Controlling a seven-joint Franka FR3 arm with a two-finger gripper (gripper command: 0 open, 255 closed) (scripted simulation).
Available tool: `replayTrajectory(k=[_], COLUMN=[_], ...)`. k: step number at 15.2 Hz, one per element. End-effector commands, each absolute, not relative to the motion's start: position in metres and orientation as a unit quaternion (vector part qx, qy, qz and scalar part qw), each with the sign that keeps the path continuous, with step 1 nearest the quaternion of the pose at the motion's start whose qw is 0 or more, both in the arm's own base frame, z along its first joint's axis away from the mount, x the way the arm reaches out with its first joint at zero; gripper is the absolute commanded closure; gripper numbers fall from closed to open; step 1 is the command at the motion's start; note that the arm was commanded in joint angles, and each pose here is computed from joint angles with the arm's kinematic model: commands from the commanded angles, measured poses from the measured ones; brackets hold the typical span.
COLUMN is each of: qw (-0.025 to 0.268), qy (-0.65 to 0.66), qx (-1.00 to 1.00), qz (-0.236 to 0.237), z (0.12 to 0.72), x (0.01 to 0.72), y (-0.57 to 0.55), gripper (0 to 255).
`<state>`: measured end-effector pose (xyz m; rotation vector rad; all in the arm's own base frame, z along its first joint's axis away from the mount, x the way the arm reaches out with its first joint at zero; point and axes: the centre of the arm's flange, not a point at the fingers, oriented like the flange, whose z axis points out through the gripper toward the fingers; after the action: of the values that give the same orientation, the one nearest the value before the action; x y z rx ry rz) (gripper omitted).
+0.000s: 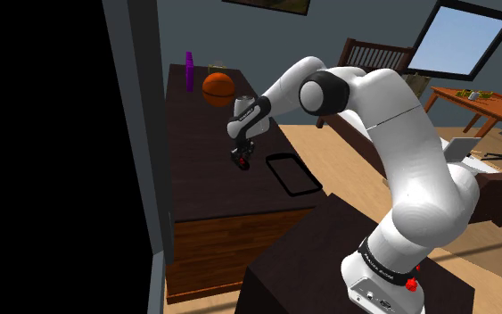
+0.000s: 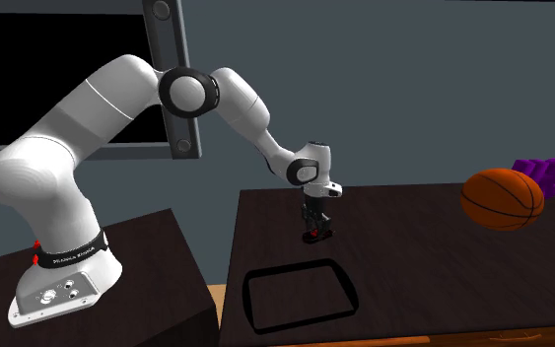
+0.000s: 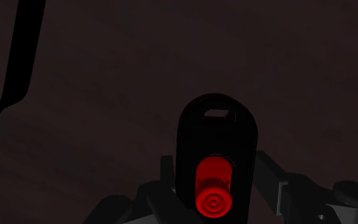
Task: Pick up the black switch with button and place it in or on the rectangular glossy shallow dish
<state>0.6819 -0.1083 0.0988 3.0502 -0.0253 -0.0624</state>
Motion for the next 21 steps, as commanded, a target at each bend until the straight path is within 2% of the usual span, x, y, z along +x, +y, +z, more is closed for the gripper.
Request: replayTrajectory(k=[1,4,21], qw=[0.045,0.045,0.045], qy=[-0.008,-0.008,-0.008], qx=[0.999,0.999,0.999], qz=[-0.022,-0.022,-0.022], z=[0.097,0.097,0.187], x=[0.681,0.681,0.681], y=[-0.108,-0.109,-0.109], gripper=[255,255,255])
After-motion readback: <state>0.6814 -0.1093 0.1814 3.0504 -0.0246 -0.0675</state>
